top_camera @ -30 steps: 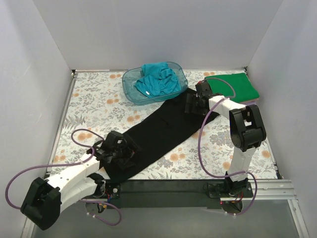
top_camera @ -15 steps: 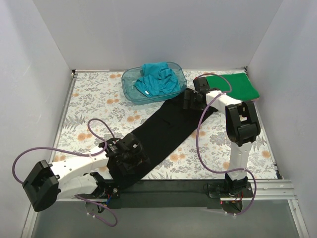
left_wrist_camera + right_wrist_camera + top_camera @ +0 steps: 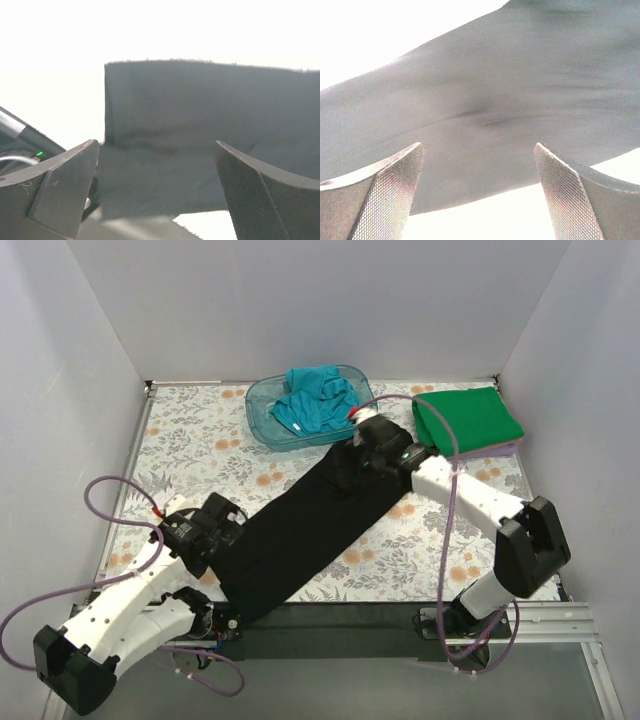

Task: Fold and stack the t-shirts
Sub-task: Fold the tshirt

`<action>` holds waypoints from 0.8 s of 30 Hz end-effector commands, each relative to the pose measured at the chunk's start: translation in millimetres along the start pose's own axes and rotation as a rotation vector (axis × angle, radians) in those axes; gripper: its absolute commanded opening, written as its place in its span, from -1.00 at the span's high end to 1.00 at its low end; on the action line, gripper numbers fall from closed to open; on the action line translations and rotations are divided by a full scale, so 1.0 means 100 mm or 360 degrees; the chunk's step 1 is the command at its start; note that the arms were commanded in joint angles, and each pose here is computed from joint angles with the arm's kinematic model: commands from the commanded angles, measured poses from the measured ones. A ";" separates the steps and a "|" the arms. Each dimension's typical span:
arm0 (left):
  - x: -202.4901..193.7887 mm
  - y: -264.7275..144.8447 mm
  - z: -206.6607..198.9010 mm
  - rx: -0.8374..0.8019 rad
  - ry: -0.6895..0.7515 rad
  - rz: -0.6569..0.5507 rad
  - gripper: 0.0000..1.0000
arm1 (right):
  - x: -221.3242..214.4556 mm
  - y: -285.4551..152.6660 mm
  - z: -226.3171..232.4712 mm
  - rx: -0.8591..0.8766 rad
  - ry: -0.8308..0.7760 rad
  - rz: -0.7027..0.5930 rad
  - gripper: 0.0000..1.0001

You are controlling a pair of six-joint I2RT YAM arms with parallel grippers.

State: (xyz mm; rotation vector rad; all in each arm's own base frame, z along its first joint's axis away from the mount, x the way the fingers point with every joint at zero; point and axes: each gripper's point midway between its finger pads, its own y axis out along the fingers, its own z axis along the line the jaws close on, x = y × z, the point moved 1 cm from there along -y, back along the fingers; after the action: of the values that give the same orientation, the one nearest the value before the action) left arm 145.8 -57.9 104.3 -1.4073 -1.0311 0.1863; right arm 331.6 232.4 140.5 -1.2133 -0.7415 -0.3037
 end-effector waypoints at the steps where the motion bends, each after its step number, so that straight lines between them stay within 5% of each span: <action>1: 0.43 0.13 -0.25 -0.0057 -0.0601 -0.0143 -0.96 | -0.46 -0.25 0.93 0.0194 -0.0279 -0.0018 -0.96; 8: 0.40 0.86 -0.07 0.0150 -0.0557 0.0288 -0.92 | -1.26 -0.55 2.39 0.0605 -0.0734 -0.0136 -0.96; 13: 0.18 0.98 -0.01 0.0105 -0.0607 0.0437 -0.75 | -1.80 -0.65 3.06 0.0739 -0.1095 -0.0171 -0.93; 24: 0.03 1.06 0.12 0.0151 -0.0644 0.0443 -0.60 | -2.18 -0.45 3.48 0.0974 -0.1385 -0.0213 -0.87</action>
State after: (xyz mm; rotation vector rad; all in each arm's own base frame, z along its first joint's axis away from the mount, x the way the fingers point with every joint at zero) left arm 194.7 -14.0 30.3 -1.4238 -1.1779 0.6834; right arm 19.4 479.0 55.4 -0.7884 -1.4429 0.4295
